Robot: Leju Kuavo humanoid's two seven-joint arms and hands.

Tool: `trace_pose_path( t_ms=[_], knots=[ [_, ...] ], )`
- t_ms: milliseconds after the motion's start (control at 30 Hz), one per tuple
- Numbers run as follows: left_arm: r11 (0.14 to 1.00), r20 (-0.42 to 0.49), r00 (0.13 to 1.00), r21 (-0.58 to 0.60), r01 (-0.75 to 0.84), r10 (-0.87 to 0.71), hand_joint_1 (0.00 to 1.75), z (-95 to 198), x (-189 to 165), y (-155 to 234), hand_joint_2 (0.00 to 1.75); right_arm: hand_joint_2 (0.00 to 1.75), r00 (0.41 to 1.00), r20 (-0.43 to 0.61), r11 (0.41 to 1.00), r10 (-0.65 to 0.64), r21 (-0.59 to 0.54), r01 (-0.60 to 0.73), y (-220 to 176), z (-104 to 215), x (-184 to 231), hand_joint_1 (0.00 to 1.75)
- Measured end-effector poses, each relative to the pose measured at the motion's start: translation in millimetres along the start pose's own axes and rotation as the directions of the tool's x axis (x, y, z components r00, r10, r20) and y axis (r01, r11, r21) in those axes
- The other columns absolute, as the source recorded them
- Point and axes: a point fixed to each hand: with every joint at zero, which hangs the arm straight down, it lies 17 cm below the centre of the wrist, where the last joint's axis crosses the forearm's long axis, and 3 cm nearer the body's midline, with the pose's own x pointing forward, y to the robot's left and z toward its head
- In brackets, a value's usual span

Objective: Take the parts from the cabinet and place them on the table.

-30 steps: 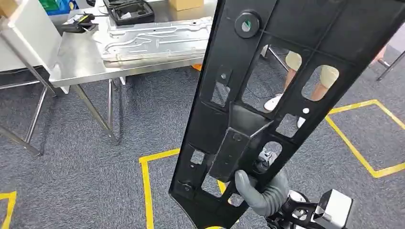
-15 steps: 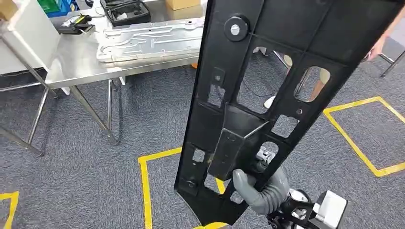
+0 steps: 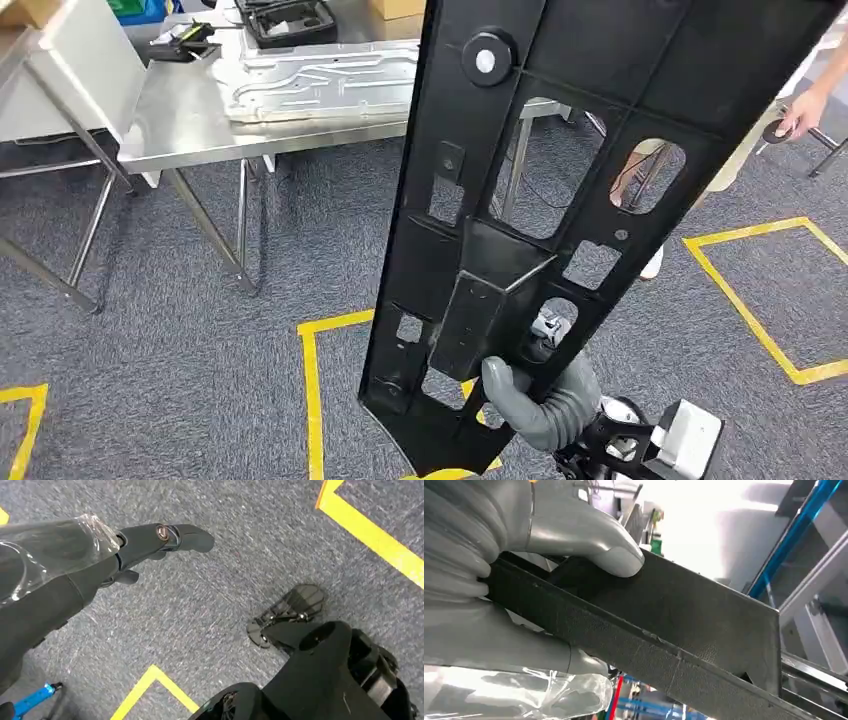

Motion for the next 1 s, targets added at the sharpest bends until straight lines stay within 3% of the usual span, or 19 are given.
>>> trace_pose_path(
  t_ms=[1000],
  knots=[
    [1.0, 0.012, 1.0, -0.001, -0.013, 0.013, 0.0, 0.4, 3.0, -1.9, 1.75, 1.75, 1.0, 0.003, 1.0, -0.018, -0.003, 0.018, 1.7, 1.6, -0.2, 1.75]
  ],
)
